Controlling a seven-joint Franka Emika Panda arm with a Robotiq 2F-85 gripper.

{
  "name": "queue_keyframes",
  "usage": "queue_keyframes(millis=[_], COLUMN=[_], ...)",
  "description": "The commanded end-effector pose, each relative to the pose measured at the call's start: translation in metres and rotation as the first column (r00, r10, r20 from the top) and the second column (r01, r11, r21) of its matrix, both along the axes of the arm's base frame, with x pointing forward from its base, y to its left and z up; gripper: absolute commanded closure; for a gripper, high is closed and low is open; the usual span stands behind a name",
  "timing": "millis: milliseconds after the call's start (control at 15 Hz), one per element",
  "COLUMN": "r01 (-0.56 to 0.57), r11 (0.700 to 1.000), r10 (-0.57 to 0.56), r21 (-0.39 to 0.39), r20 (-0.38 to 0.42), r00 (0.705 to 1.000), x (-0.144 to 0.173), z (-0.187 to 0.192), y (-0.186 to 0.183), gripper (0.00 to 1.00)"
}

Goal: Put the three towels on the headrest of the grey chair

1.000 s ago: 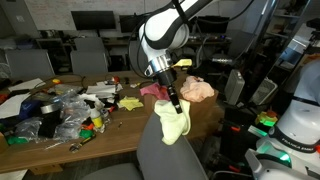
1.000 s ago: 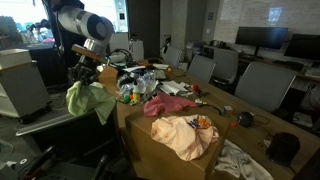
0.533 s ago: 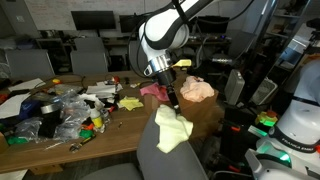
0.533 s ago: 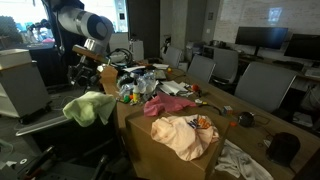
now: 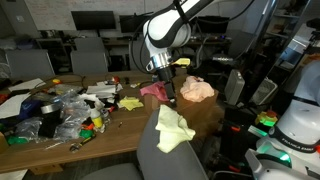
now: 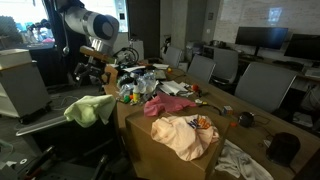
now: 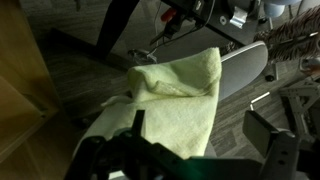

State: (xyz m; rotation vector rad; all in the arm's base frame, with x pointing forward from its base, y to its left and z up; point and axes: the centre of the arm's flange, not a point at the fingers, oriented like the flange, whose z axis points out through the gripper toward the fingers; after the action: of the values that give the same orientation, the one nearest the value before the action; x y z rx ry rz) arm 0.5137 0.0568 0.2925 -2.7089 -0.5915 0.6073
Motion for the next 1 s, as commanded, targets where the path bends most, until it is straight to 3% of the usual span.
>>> queue_keyframes(millis=[0,200,400,733,933], r01=[0.164,0.295,0.431,0.618,0.721], r11=[0.985,0.953,0.899,0.782,0.688], r10=[-0.158,-0.274,-0.387,-0.501,-0.553], r21=[-0.050,-0.074,-0.078,-0.084,-0.076], r20=[0.108,0.213,0.319,0.506,0.589], r00=[0.982,0.938,0.865,0.702,0.590], x=[0.024,0.042,0.049,0.053,0.058], z=[0.019,0.042,0.068,0.079,0.066], y=[-0.065,-0.143,-0.208,-0.264,-0.284], gripper=[0.00,0.00,0.00,0.00,0.00])
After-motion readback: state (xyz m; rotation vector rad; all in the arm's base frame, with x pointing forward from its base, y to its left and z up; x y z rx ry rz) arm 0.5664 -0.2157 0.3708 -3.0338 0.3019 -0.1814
